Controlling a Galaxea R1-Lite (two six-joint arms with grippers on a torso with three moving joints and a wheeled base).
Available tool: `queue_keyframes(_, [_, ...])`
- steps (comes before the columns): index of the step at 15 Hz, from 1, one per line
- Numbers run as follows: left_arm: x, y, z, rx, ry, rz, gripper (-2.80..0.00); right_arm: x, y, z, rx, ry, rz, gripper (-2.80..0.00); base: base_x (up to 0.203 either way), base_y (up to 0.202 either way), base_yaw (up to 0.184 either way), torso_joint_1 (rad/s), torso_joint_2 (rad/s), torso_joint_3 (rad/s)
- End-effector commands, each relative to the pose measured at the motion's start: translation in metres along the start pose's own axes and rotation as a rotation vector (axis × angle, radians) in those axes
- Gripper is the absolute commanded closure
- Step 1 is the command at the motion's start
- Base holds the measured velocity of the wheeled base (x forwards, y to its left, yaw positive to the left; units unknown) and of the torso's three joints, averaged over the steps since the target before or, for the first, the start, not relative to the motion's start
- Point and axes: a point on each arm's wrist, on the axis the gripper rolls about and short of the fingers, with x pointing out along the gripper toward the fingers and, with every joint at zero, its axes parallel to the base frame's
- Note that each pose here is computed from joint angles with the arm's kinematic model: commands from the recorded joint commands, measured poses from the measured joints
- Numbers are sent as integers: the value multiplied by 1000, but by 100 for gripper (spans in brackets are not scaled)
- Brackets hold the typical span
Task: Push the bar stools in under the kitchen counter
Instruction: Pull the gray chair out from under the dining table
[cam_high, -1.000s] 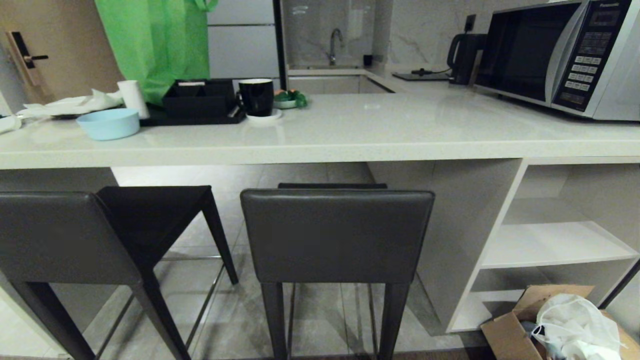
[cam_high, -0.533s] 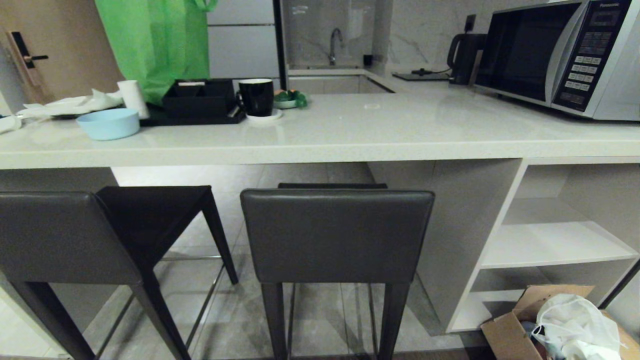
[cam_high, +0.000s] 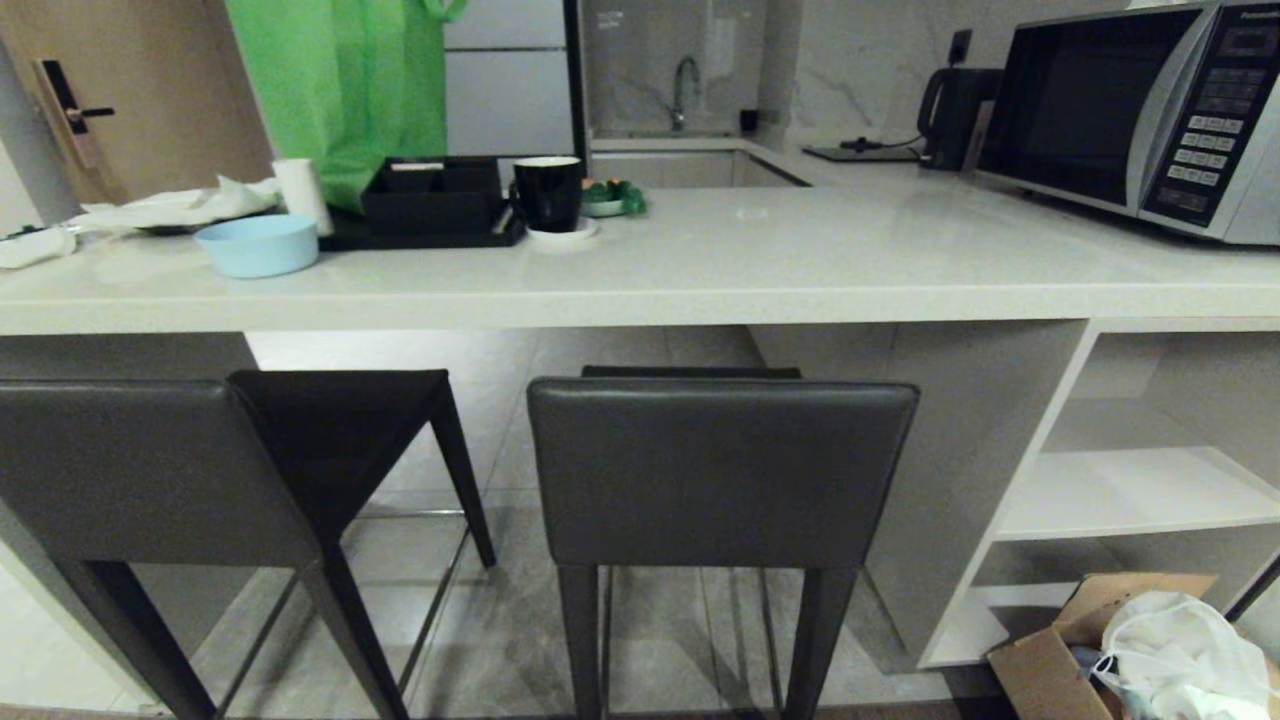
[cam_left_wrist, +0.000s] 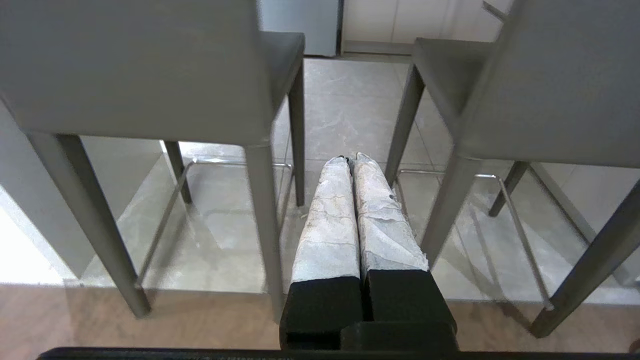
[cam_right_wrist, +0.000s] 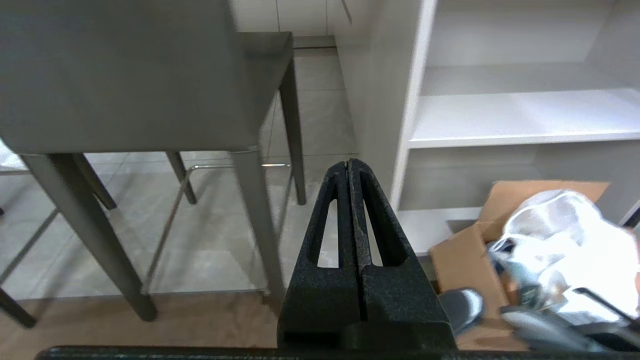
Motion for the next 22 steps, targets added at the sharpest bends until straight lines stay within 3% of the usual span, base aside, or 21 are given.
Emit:
queue_keyframes(1, [0,0,0,0,-2,1,0,0,0,0,-1,0,0,0,0,202,-2,2,2,-2])
queue_keyframes(22, [0,0,0,0,1,1,0,0,0,0,0,-2,0,0,0,197,-1,3,2,2])
